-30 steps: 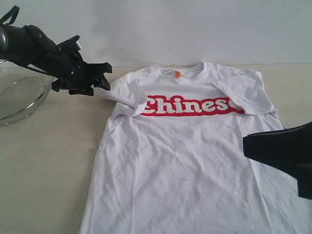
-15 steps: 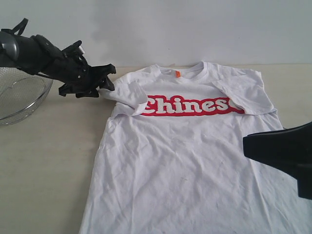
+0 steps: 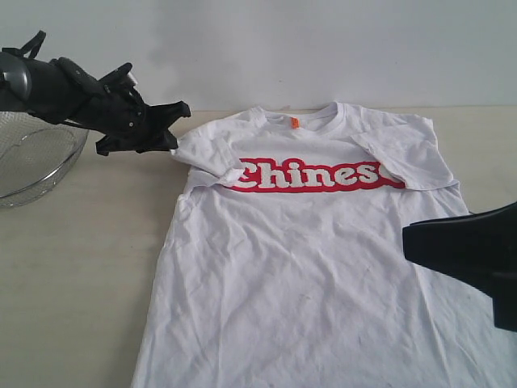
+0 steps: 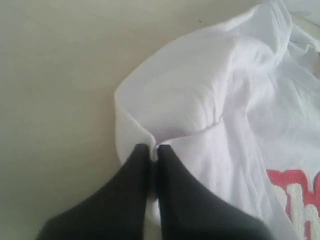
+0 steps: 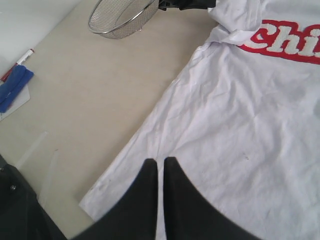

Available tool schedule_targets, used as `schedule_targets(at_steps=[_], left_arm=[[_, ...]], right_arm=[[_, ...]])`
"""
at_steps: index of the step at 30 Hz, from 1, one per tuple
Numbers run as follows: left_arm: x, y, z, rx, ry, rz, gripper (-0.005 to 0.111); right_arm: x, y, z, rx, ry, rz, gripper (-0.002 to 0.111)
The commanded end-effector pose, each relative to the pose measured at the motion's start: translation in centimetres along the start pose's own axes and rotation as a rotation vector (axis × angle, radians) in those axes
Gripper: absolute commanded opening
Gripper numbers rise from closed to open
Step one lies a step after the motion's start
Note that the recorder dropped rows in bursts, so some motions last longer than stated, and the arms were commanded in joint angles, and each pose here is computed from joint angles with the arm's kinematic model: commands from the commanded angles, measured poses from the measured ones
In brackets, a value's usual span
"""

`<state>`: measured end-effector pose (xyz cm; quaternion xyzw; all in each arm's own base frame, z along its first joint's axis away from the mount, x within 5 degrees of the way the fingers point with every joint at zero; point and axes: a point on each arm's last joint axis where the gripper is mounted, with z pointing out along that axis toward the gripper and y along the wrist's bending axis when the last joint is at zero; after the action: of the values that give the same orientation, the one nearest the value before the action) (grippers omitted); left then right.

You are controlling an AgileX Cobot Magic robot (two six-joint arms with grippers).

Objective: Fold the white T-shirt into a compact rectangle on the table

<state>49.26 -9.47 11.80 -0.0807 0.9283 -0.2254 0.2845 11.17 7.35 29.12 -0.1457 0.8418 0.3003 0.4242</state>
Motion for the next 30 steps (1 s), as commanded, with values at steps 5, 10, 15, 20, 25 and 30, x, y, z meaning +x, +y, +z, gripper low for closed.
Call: schedule_targets(at_steps=[5,10,15,20,25,30], left_arm=[[-2.1,-1.4,-0.8,0.047,-0.093,0.061,0.004],[-3.6,-2.4,-1.5,0.073,-0.146,0.079,0.004],[-3.7,-2.4,-1.4,0.069,-0.151,0.094,0.004],[-2.7,-1.5,0.1,0.059,-0.106,0.101,0.004],[-1.5,-0.4,2.5,0.056,-0.045,0.067,0.004],[-1.7,0.0,3.0,0.041,-0.048,0.103,0.006]], right_arm=[[0.0,0.0,-0.1,0.002,-0.010,-0.007,0.000],[0.0,0.0,-0.1,0.002,-0.010,-0.007,0.000],[0.0,0.0,-0.1,0.002,-0.010,-0.007,0.000],[0.0,0.0,-0.1,0.001,-0.010,-0.005,0.000],[0.0,0.0,-0.1,0.001,-0.010,-0.005,0.000],[0.0,0.0,-0.1,0.001,-0.010,-0.007,0.000]])
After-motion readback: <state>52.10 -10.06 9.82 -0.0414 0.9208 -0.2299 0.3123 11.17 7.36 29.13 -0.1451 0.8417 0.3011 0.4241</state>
